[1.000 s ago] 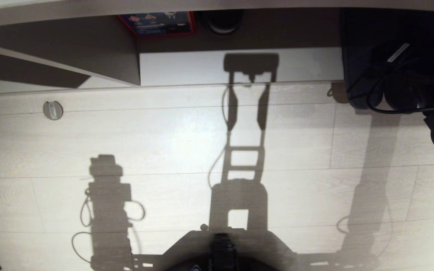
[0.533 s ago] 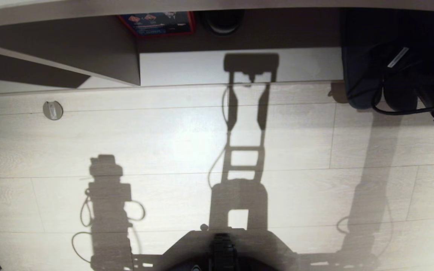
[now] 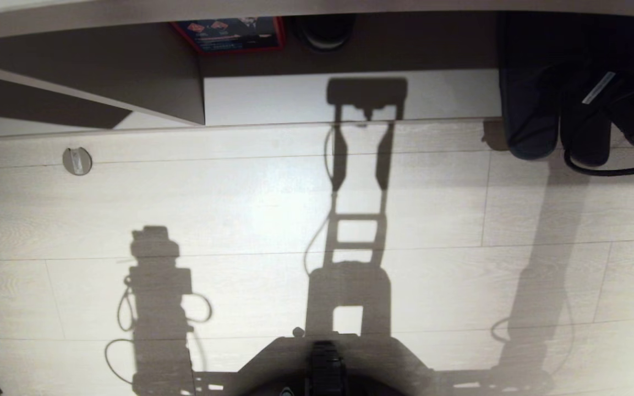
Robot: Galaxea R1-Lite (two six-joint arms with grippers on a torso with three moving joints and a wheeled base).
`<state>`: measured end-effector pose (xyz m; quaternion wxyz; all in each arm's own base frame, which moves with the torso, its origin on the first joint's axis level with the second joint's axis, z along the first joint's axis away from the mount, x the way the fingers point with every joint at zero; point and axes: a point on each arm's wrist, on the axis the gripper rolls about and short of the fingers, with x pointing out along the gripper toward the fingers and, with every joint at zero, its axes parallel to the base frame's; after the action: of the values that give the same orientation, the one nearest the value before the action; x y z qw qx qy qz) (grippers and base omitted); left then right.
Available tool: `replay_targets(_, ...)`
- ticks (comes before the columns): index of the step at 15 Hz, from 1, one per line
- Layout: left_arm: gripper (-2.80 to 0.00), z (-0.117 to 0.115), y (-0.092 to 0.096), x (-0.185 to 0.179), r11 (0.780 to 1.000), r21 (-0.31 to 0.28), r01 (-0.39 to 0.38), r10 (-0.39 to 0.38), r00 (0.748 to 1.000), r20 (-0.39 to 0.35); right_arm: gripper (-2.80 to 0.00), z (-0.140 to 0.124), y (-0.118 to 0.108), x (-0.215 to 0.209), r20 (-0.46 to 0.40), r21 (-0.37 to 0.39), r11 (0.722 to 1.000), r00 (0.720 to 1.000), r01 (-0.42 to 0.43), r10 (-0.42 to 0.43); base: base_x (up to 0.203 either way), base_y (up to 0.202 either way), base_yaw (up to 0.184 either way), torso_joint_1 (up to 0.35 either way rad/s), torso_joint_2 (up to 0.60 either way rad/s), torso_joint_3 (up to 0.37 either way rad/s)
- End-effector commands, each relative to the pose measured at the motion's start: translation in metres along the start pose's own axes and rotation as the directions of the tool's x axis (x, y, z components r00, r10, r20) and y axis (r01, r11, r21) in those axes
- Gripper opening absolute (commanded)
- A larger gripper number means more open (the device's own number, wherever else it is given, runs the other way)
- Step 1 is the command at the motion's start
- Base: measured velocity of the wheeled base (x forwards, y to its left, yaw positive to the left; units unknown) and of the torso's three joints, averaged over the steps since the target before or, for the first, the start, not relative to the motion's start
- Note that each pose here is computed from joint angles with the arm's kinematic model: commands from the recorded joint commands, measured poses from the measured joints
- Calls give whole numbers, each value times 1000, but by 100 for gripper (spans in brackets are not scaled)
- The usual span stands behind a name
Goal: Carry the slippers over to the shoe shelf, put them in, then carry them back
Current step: Place the slippers into the shoe cabinet
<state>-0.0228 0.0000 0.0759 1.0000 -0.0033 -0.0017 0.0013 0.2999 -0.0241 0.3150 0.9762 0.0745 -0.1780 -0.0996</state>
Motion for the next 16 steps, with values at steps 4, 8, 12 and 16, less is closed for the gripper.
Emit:
replay_targets(4, -280, 0, 0, 0, 1000, 0, -1, 1, 1000, 1, 0, 12, 0, -22, 15, 2, 1000, 1000, -8, 8, 0, 0, 0, 0, 0, 0)
replay_targets(8, -280, 0, 0, 0, 1000, 0, -1, 1, 1000, 1, 0, 13, 0, -36, 2, 1, 1000, 1000, -13, 13, 0, 0, 0, 0, 0, 0)
replay_targets(12, -280, 0, 0, 0, 1000, -1, -1, 1, 1000, 0, 0, 13, 4, -54, -22, 8, 999, 999, -37, 37, 0, 0, 0, 0, 0, 0)
replay_targets(16, -280, 0, 0, 0, 1000, 0, -1, 1, 1000, 1, 0, 17, 7, -76, -36, 13, 998, 997, -63, 63, 0, 0, 0, 0, 0, 0)
